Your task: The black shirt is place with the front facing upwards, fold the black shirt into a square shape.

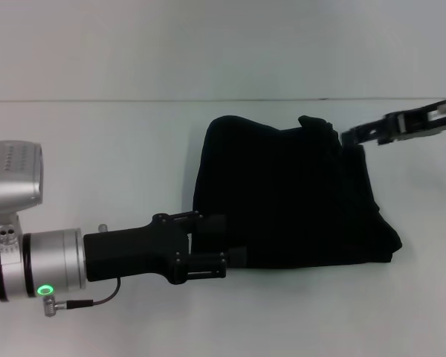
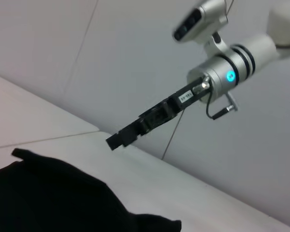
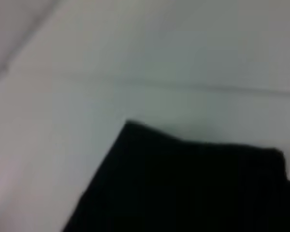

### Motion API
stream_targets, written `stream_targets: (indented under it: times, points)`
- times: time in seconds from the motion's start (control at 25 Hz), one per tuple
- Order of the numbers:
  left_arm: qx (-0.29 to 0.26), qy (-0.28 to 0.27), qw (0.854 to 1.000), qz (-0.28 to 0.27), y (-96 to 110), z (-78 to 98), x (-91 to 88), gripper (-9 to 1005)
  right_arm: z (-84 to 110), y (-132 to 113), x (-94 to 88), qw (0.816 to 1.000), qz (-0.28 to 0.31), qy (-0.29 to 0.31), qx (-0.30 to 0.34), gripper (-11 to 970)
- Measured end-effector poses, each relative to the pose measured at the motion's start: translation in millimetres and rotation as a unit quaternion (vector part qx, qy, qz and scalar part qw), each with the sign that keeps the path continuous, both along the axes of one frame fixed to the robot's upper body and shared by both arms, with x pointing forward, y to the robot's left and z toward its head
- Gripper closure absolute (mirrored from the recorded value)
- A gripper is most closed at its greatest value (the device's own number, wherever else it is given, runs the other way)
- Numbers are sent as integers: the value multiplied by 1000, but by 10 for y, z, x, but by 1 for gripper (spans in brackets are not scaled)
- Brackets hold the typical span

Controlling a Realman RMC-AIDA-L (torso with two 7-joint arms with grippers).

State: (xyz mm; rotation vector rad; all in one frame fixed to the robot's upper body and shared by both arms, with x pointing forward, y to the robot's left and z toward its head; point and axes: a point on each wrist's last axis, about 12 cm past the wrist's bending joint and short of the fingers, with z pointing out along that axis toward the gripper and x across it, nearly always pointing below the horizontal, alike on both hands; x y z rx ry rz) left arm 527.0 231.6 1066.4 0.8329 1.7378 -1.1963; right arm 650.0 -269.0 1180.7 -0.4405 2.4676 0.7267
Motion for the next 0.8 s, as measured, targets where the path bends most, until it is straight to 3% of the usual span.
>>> stream_targets:
  times: [0.12, 0.32, 0.8]
  points:
    - [4, -5, 1000, -2, 7, -20, -22, 198, 48, 282, 88, 998, 25, 9, -60, 81]
    - [5, -5, 1000, 2, 30, -52, -61, 199, 62, 574, 161, 993, 42, 7, -108, 92]
    - [4, 0, 1000, 6, 41, -87, -108, 198, -203, 697, 178, 992, 34, 15, -117, 118]
